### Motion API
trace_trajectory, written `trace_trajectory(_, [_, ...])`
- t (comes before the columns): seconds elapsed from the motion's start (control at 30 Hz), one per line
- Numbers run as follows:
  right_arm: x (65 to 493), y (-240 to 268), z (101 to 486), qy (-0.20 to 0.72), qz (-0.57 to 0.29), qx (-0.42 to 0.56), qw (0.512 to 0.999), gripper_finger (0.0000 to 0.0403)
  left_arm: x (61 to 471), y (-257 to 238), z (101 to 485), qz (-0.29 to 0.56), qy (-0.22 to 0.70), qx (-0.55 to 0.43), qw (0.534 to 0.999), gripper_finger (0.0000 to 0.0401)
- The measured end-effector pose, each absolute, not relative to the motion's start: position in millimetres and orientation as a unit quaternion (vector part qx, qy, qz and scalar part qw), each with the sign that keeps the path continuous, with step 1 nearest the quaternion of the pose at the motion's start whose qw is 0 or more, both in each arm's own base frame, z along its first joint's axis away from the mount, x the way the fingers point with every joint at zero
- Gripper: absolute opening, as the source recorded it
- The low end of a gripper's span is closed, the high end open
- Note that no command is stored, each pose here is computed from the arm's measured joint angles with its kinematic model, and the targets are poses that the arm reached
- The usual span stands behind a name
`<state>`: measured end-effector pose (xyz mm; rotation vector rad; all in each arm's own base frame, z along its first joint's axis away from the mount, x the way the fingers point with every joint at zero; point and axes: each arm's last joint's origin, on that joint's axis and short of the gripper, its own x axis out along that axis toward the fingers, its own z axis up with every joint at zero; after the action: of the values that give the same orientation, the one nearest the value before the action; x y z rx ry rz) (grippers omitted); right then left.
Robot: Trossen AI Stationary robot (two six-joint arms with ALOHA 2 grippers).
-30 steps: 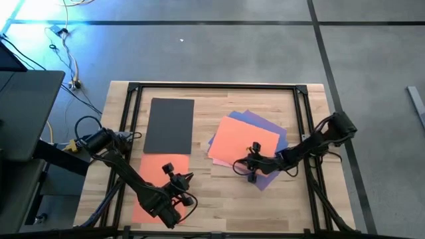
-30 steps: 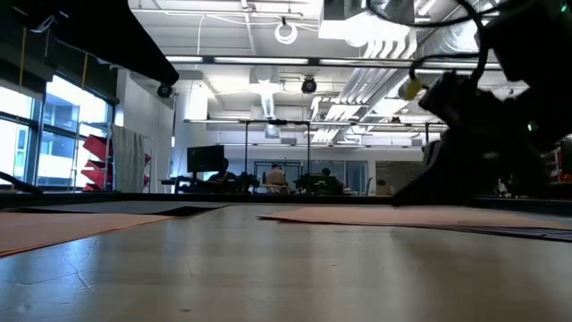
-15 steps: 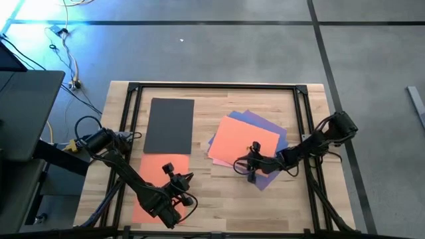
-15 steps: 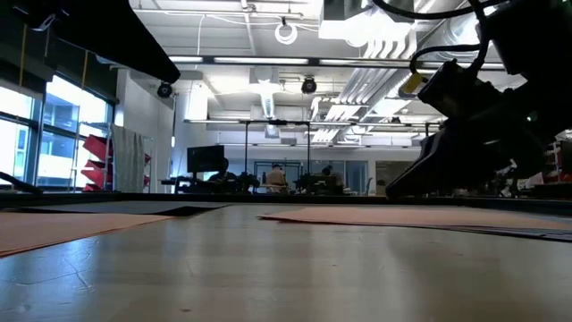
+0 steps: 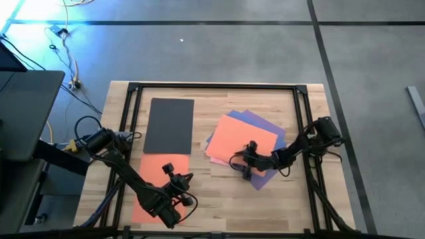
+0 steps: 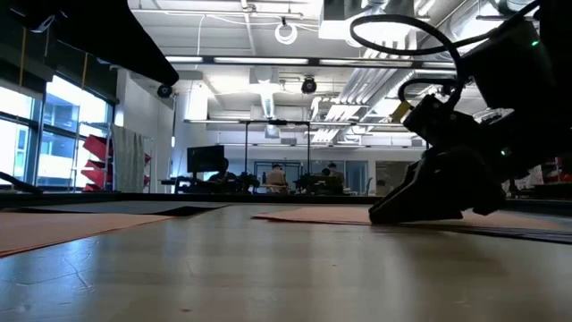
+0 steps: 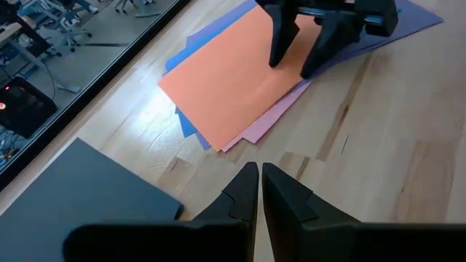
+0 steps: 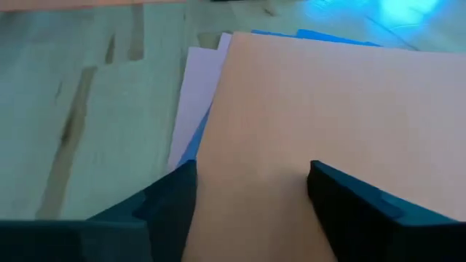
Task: Organize paper
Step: Stack the right orange paper on top of the left orange paper
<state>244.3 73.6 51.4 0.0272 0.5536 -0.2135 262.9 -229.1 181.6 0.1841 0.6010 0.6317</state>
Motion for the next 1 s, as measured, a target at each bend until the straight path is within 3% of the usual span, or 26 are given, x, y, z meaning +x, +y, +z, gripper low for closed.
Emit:
trace_trajectory(0.2, [244.5,74.3,52.0,0.274,-0.091,0.003,0.957,0.0082,262.9,-229.2,181.3,0.305,0.293,0.09,0.902,0.0])
trace_trajectory(0.37, [244.0,75.7,58.5,0.27,-0.085,-0.005,0.959,0.0011,262.8,-229.2,181.3,0.305,0.292,0.092,0.902,0.0])
trace_trajectory(0.53, [240.8,83.8,77.3,0.249,-0.067,-0.026,0.966,0.0002,262.4,-229.8,181.4,0.296,0.298,0.12,0.9,0.0])
trace_trajectory(0.77, [236.0,104.3,103.0,0.207,-0.008,-0.074,0.976,0.0,257.4,-236.6,181.4,0.238,0.333,0.252,0.877,0.0004])
trace_trajectory(1.0, [239.8,119.2,111.9,0.197,0.084,-0.062,0.975,0.0,257.9,-249.4,183.3,0.171,0.33,0.394,0.841,0.0074])
